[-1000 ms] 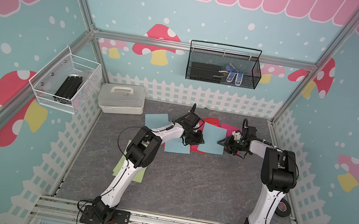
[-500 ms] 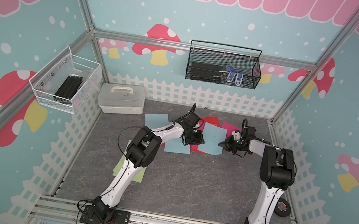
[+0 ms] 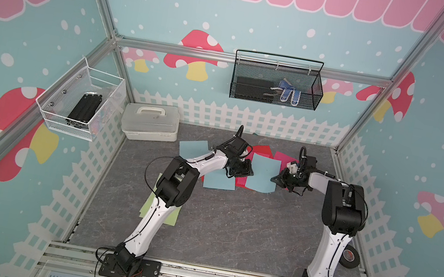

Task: Sort the scattered colored papers by color
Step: Pick up the colored paper from the center of the board, then place the colored paper at the center of the board.

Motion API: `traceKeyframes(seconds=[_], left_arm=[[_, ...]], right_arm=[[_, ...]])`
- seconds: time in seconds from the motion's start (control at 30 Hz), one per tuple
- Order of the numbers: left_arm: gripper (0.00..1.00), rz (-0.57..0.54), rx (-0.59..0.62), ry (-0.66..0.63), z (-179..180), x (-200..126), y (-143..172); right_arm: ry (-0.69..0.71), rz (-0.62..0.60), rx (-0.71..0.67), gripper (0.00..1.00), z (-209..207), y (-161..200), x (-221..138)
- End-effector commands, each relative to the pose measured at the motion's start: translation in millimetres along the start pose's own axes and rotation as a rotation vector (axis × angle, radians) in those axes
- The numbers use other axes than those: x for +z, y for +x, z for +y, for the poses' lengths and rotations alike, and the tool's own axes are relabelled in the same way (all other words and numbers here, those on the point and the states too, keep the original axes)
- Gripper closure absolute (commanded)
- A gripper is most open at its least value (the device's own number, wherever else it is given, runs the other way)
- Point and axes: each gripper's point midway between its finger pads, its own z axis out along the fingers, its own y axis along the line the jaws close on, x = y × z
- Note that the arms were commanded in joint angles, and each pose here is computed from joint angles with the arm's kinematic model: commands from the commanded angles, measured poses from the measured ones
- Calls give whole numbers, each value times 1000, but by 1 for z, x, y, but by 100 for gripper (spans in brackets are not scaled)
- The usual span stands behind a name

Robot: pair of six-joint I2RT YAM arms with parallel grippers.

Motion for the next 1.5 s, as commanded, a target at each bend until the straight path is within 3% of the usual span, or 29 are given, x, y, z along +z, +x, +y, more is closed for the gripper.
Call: traceKeyframes(seconds=[0.0,0.5,1.03,1.33,1.47], left_arm=[[59,-126,91,16,-35,-56,-31],[56,-265,149,-62,-40,-142,-31],[52,-491,96,-168,-4,-248,-22],[51,-518,43,-182,21,-266,-2],[51,-526,34,-176,24,-269,5]], right_arm=[[12,-2,-35,100,14,8,-16],[-49,-5,-173,100,81,48,-65],[-140,150,-381,100,171,176,-72],[-229,259,-260,100,165,264,-40],[-229,267,-192,100,151,287,-22]])
